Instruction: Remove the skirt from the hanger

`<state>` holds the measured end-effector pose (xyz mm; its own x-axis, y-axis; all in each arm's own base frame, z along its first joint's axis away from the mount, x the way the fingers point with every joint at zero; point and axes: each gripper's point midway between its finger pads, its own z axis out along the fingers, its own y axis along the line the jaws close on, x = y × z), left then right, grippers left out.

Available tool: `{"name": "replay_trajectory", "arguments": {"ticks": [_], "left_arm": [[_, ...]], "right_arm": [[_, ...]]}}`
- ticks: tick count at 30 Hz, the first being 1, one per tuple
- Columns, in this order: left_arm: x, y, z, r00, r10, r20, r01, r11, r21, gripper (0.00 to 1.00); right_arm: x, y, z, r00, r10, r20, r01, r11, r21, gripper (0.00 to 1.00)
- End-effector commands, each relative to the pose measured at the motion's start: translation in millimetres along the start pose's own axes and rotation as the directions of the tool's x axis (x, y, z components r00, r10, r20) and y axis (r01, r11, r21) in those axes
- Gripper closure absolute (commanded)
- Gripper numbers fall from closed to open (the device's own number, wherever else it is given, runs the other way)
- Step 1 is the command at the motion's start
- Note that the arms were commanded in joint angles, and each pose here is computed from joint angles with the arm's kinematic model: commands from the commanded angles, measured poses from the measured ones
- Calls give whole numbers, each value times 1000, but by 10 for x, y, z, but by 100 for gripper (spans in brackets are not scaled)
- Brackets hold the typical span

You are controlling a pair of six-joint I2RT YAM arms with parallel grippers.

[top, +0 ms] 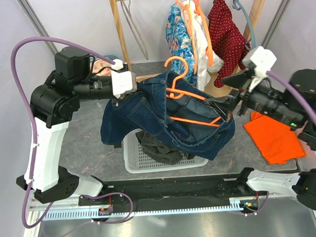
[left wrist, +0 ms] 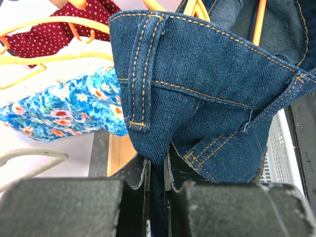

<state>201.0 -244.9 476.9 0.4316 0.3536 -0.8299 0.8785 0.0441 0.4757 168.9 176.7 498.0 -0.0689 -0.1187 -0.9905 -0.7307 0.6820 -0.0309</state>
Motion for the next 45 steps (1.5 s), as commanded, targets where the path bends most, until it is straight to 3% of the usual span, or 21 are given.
{"name": "replay_trajectory", "arguments": {"ticks": [1,9,17,20,21,24,26,30,38,45], "left_arm": [[-381,-26,-190,993,54,105,-50,998,-37,98],[-384,-65,-199,992,52,111,-49,998,-28,98],[-384,-68,-186,992,53,114,-51,998,-22,98],[-386,-74,-190,992,54,113,-51,998,-22,98],[-389,-72,-190,992,55,114,-52,998,-22,98],[-392,-58,-178,992,54,116,-51,998,-24,98],[-399,-55,-171,991,54,119,-51,998,-23,98],[-414,-39,-177,991,52,122,-48,998,-32,98],[-437,-36,-176,990,36,133,-32,999,-37,94],[-354,-37,-223,995,19,97,-12,997,-73,78]], "right_arm": [[-302,193,-110,996,7,91,3,994,-111,14],[-236,401,397,1000,10,0,-10,972,-233,20],[-221,485,581,1000,-3,-21,-3,958,-286,25],[-145,553,612,999,7,-49,-22,947,-321,37],[-140,570,592,999,10,-50,-25,944,-329,47],[-108,622,565,998,23,-60,-43,934,-354,65],[-92,652,555,997,29,-65,-51,928,-370,72],[-108,742,518,996,78,-53,-93,908,-407,99],[-452,935,620,972,223,67,-159,844,-512,100],[-709,584,268,963,205,177,-139,934,-328,100]]}}
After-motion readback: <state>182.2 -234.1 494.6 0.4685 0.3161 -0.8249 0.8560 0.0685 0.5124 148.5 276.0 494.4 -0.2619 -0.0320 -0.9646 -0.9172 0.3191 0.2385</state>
